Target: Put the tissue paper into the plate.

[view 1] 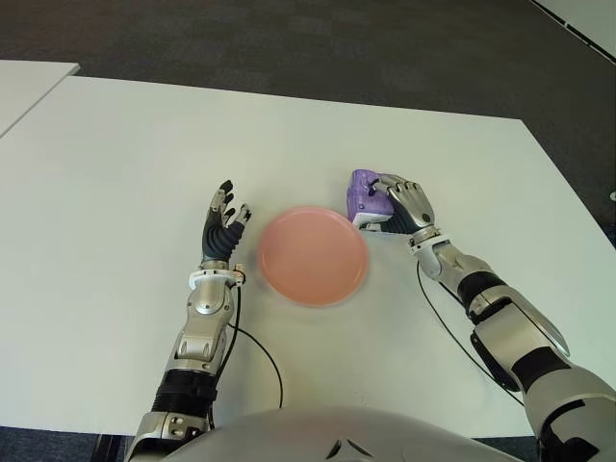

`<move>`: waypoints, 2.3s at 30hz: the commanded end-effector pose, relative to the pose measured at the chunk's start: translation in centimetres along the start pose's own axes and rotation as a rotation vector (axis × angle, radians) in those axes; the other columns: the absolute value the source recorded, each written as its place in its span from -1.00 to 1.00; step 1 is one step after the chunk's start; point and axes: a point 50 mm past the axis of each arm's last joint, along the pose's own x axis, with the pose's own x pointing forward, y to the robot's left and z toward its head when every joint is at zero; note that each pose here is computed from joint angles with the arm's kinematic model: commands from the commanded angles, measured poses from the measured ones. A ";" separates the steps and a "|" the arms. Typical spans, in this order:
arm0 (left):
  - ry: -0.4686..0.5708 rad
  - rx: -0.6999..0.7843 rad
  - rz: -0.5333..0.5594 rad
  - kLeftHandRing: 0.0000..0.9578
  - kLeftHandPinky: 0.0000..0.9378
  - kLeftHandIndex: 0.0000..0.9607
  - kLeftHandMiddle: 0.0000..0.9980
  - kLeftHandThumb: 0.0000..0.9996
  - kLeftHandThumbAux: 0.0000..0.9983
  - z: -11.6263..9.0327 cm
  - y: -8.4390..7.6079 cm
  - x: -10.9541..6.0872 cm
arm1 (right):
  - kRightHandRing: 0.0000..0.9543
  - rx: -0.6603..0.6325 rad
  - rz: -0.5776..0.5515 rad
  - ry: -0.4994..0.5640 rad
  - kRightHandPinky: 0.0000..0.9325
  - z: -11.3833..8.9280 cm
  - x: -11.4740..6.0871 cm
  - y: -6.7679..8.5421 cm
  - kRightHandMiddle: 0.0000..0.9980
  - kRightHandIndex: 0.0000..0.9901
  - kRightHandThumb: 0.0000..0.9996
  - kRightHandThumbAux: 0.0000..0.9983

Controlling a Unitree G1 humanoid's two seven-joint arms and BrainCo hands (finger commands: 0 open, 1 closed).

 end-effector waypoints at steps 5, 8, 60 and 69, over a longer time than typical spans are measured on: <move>0.007 0.015 -0.010 -1.00 -1.00 -1.00 -1.00 -0.99 0.21 0.1 0.1 0.0 | 0.83 0.030 0.123 0.003 0.82 0.6 -2.8 2.7 0.08 -0.18 0.72 0.35; 0.000 0.026 -0.016 -1.00 -1.00 -1.00 -1.00 -1.00 0.21 0.3 0.0 0.0 | 0.81 0.038 0.120 0.025 0.81 0.4 -2.8 2.7 0.08 -0.19 0.71 0.35; 0.024 0.048 -0.003 -1.00 -1.00 -1.00 -1.00 -1.00 0.26 0.9 0.1 -0.2 | 0.45 -0.077 -0.001 -0.070 0.45 -2.7 -1.8 -4.5 0.11 -0.16 0.69 0.35; -0.002 0.053 -0.013 -1.00 -1.00 -1.00 -1.00 -1.00 0.24 1.2 -0.2 -0.1 | 0.37 -0.015 -0.102 -0.106 0.25 -2.2 -0.2 -7.2 0.10 -0.18 0.68 0.35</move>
